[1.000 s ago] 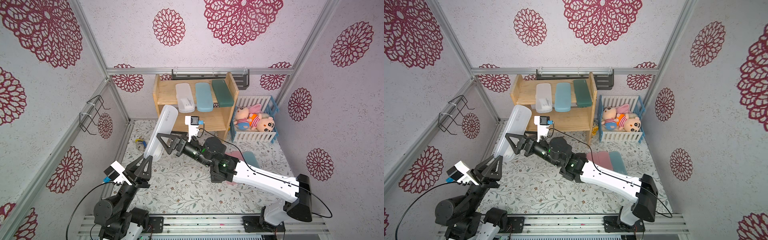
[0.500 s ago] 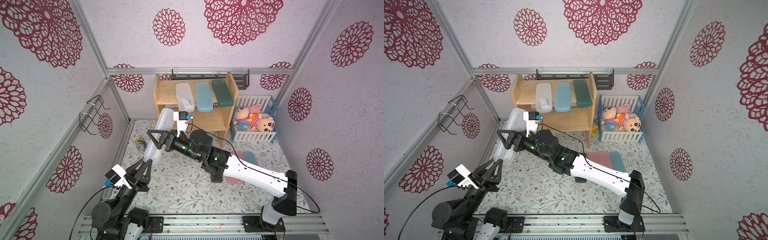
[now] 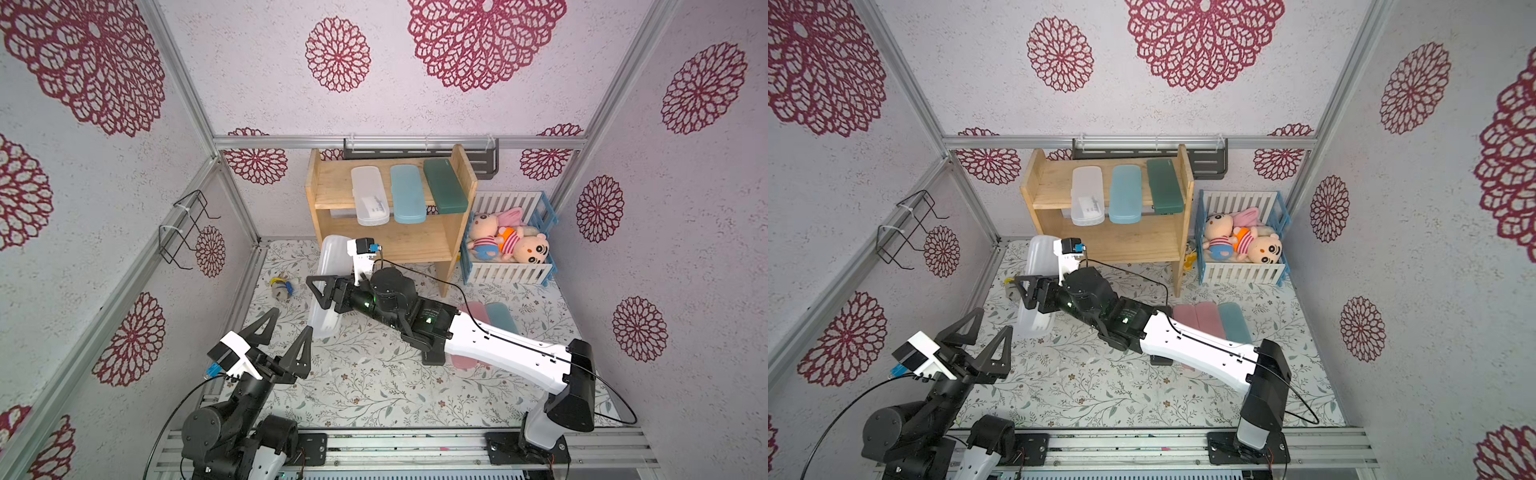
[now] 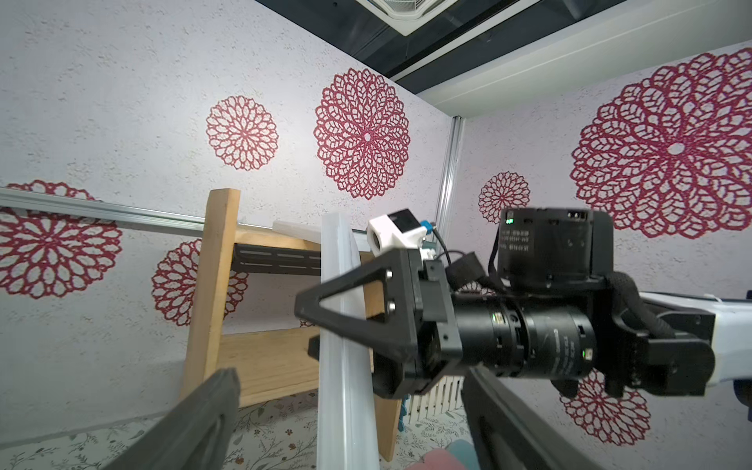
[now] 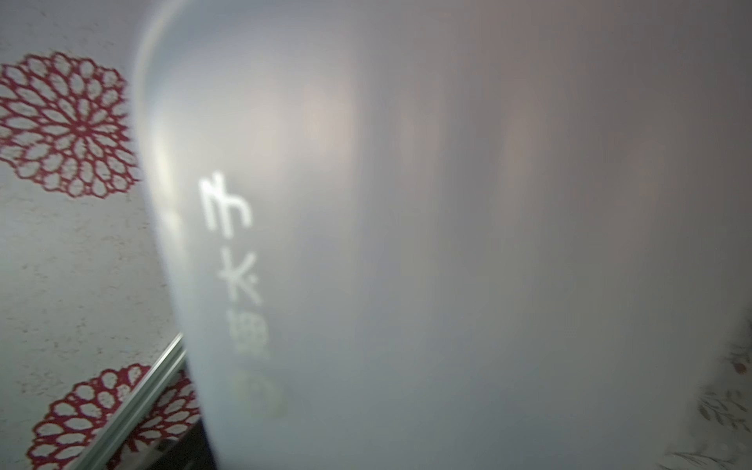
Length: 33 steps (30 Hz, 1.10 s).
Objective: Remove the pencil cases from the shelf
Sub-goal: Pick up the pencil case from the shelf, then place the pencil case at the center of the board.
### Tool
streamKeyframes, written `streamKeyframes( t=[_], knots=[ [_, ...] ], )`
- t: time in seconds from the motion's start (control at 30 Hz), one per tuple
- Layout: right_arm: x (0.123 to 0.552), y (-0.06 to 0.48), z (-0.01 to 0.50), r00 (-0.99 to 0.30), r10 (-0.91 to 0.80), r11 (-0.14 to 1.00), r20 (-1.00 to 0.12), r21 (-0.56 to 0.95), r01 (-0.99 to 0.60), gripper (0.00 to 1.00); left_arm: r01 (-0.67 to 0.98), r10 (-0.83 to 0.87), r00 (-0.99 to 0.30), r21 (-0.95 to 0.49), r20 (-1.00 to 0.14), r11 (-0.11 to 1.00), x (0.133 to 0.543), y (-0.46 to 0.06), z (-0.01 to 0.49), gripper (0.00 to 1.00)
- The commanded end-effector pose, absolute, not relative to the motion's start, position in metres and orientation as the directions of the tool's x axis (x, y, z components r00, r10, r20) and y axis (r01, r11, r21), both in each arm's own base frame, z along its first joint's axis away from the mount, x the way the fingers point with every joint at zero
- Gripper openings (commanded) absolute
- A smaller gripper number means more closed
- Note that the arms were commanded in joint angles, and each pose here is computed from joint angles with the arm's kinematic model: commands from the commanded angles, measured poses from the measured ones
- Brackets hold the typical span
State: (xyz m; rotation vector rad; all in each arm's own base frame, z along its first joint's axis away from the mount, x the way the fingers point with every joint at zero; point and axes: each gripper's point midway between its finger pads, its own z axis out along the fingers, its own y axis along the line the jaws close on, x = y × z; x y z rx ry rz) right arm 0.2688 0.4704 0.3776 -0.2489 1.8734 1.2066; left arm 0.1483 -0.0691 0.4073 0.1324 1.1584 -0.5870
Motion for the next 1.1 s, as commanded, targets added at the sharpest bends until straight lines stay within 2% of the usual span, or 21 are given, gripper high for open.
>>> streamKeyframes(
  t=[0.0, 0.07, 0.17, 0.5, 0.77, 0.83, 0.97, 1.07],
  knots=[
    [0.286, 0.432, 0.334, -0.622, 0.173, 0.637, -0.763, 0.568, -0.521, 0.59, 0.412, -0.384, 0.290, -0.248, -0.877, 0.877, 0.148, -0.050, 0.408, 0.91],
    [0.293, 0.413, 0.279, -0.678, 0.093, 0.705, -0.729, 0.529, -0.472, 0.59, 0.384, -0.401, 0.277, -0.282, -0.873, 0.879, 0.151, -0.044, 0.403, 0.92],
    [0.299, 0.390, 0.225, -0.719, 0.043, 0.768, -0.694, 0.483, -0.420, 0.59, 0.417, -0.425, 0.249, -0.300, -0.870, 0.858, 0.156, -0.051, 0.396, 0.92],
    [0.341, 0.356, 0.104, -0.815, -0.076, 0.899, -0.574, 0.315, -0.305, 0.61, 0.465, -0.479, 0.170, -0.359, -0.861, 0.809, 0.177, -0.065, 0.377, 0.92],
    [0.354, 0.355, 0.056, -0.846, -0.097, 0.934, -0.525, 0.247, -0.260, 0.69, 0.463, -0.473, 0.171, -0.353, -0.864, 0.813, 0.177, -0.065, 0.371, 0.93],
    [0.357, 0.354, 0.054, -0.846, -0.098, 0.940, -0.525, 0.231, -0.252, 0.76, 0.459, -0.467, 0.170, -0.349, -0.868, 0.817, 0.177, -0.065, 0.370, 0.94],
    [0.363, 0.352, 0.059, -0.837, -0.110, 0.949, -0.536, 0.192, -0.248, 0.96, 0.456, -0.461, 0.161, -0.348, -0.873, 0.819, 0.178, -0.065, 0.369, 0.95],
    [0.365, 0.351, 0.065, -0.827, -0.110, 0.951, -0.552, 0.183, -0.249, 0.99, 0.456, -0.461, 0.159, -0.349, -0.873, 0.819, 0.178, -0.065, 0.368, 0.95]
  ],
)
